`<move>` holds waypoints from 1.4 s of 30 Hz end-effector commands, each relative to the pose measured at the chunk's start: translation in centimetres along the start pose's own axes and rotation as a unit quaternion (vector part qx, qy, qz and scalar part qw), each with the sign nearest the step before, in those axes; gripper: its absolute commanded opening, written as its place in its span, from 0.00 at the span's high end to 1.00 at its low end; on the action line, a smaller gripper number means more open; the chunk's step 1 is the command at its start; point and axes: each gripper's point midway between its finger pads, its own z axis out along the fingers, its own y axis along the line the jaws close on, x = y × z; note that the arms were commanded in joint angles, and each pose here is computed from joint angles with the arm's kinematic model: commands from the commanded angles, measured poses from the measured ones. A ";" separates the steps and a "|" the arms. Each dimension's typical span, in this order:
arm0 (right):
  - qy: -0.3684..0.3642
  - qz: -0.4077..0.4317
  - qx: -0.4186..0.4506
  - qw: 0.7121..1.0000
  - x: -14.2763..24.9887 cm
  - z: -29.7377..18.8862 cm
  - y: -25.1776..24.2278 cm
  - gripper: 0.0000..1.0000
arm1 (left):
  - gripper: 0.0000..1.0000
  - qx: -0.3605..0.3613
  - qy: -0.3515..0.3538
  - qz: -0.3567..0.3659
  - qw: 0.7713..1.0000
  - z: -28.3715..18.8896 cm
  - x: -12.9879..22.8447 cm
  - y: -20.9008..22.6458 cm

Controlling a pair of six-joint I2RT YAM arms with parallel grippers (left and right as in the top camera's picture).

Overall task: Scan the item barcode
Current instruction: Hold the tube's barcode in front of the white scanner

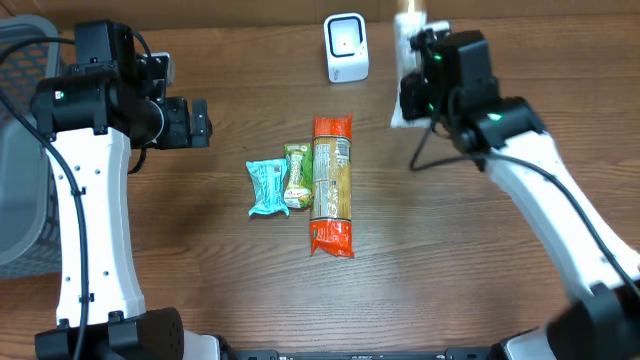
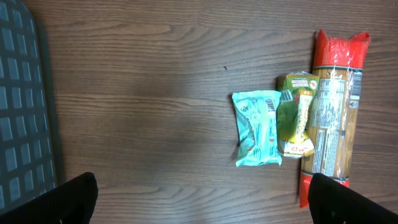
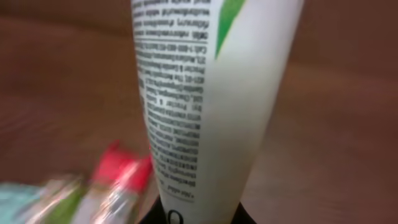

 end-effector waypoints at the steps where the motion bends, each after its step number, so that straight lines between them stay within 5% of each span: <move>1: -0.039 -0.082 0.169 0.981 -2.3 2.7 -4.9 0.96 | 0.00 0.004 0.002 0.007 1.000 0.2 0.0 0.1; 9: -0.097 -0.342 0.202 0.912 -5.3 8.5 -2.8 0.96 | 0.00 0.004 0.002 0.008 1.000 0.2 0.0 0.1; 14: -0.143 -0.413 0.258 0.862 -6.8 11.0 -2.0 0.96 | 0.00 0.004 0.002 0.007 1.000 0.2 0.0 0.1; 23: -0.109 -0.555 0.287 0.773 -4.7 17.0 -1.3 0.96 | 0.01 0.004 0.002 0.008 1.000 0.2 0.0 0.1; 42: -0.132 -0.551 0.300 0.767 -4.2 18.5 -1.6 0.96 | 0.00 0.004 0.002 0.007 1.000 0.2 0.0 0.1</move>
